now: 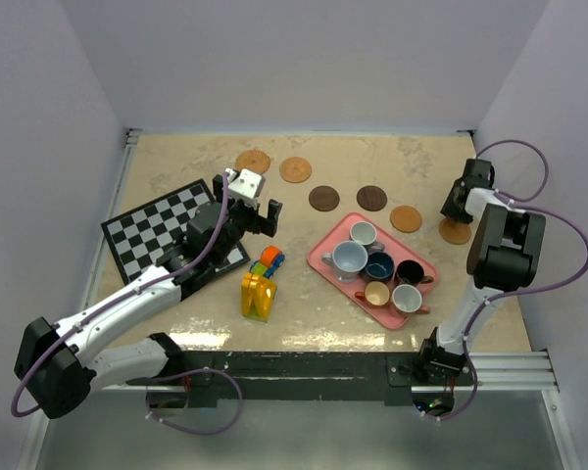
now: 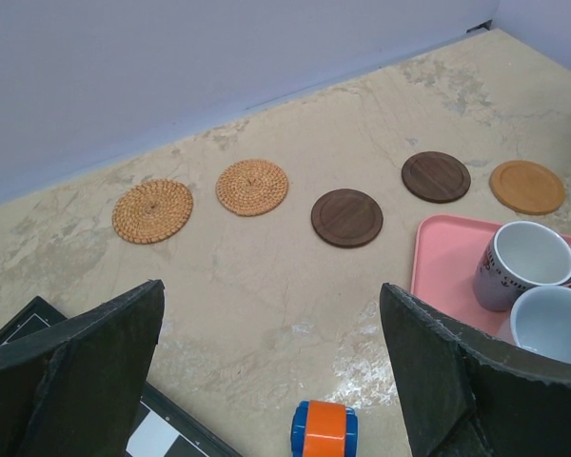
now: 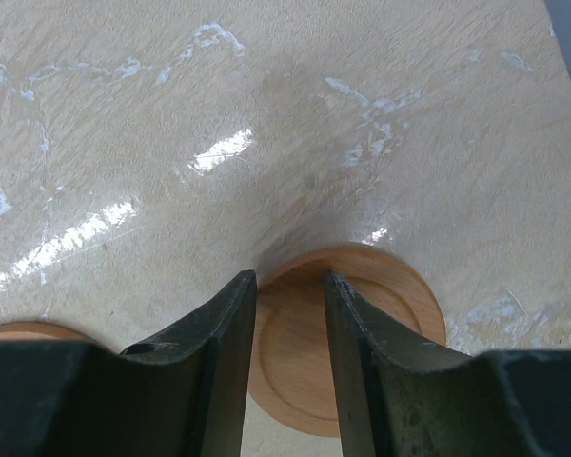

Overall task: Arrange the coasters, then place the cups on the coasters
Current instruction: Move the coaster to the center of the board.

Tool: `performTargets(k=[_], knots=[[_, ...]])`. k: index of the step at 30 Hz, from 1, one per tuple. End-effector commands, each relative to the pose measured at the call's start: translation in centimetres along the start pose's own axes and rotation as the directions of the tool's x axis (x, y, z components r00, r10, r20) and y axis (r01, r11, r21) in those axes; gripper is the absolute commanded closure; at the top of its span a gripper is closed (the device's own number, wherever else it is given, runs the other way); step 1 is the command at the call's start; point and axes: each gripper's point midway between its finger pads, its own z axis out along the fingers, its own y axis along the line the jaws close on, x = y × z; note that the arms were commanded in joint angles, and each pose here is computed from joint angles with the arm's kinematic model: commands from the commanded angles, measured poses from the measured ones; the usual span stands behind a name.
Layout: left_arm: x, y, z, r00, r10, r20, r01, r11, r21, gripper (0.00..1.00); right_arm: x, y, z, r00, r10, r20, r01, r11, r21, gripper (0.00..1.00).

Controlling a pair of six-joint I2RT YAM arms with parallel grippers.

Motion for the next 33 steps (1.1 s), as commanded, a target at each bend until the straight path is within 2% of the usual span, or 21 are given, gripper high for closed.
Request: performTargets(k=[1,15,26,33], knots=[[-1.2,-0.1,0.1,0.999,0.001,0.050,-0.001,1.000,0.000,0.00,-0.6,-0.4,-0.5,0.999,-0.012,0.031,0.011,1.000,0.008,0.62],[-1.7,-0.1,-0.2,0.998,-0.006,0.064,0.006,1.000,0.004,0.00,1.8,-2.0,-2.6,1.000,0.028,-0.001,-0.028,0.997,0.074,0.63],[-2.0,-0.3,-0.4,0.998,-0.009,0.070,0.008,1.000,0.014,0.00,3.8,-1.7,-3.2,0.999,0.039,-0.028,-0.038,0.999,0.038,0.65],[-2.0,-0.3,-0.4,0.998,-0.009,0.070,0.008,1.000,0.012,0.00,3.6,-1.6,-3.3,0.999,0.048,-0.015,-0.047,0.998,0.030,0.65]])
